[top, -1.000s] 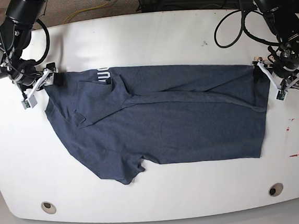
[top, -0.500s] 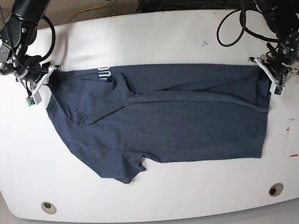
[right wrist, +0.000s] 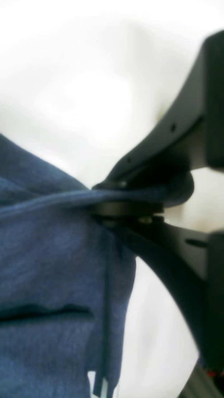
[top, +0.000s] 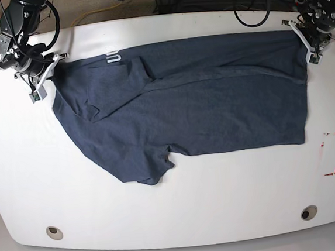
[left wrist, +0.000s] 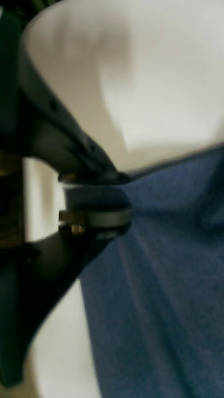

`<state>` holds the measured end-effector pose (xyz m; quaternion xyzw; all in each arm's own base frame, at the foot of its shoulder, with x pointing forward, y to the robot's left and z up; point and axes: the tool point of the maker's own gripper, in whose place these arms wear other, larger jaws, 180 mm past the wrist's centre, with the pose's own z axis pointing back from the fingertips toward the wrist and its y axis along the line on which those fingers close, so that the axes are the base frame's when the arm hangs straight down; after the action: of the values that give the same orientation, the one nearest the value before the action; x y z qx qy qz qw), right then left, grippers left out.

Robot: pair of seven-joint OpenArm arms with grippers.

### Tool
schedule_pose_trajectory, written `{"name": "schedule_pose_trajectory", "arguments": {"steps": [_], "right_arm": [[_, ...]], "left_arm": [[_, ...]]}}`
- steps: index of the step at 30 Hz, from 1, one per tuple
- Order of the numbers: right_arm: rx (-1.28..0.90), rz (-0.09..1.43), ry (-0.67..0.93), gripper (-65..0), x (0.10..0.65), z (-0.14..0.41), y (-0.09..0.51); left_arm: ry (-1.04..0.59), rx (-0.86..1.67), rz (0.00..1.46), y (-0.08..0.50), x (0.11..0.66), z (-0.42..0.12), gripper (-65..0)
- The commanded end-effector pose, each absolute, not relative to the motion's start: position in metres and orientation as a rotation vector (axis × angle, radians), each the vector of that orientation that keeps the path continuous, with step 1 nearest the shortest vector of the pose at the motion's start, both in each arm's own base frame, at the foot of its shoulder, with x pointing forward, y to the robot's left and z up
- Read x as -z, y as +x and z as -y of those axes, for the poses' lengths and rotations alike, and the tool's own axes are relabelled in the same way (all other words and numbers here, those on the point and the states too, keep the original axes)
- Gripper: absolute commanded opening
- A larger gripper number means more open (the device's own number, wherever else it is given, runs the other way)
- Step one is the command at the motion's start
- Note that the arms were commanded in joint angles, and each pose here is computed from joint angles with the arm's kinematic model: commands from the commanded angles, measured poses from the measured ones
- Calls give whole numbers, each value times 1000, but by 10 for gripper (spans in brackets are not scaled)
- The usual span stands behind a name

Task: Fold the T-shirt properly
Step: 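Pull the shirt edge with both grippers to straighten the fold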

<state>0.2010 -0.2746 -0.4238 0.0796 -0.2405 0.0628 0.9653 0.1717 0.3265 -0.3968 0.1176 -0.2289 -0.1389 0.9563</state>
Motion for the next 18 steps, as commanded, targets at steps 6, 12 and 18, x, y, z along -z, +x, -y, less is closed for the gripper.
{"name": "schedule_pose_trajectory", "arguments": {"steps": [6,12,18], "right_arm": [[-164,460,102,-626,416,284,182],[-165,463,102,-626,416,283,183],[-165,465,106,-626,416,282,184]], "left_arm": [[337,264,487,157,368,-345,-212],[321,235,592,159,341,-339,-154],[274,258,698,183,322,-329,-156]]}}
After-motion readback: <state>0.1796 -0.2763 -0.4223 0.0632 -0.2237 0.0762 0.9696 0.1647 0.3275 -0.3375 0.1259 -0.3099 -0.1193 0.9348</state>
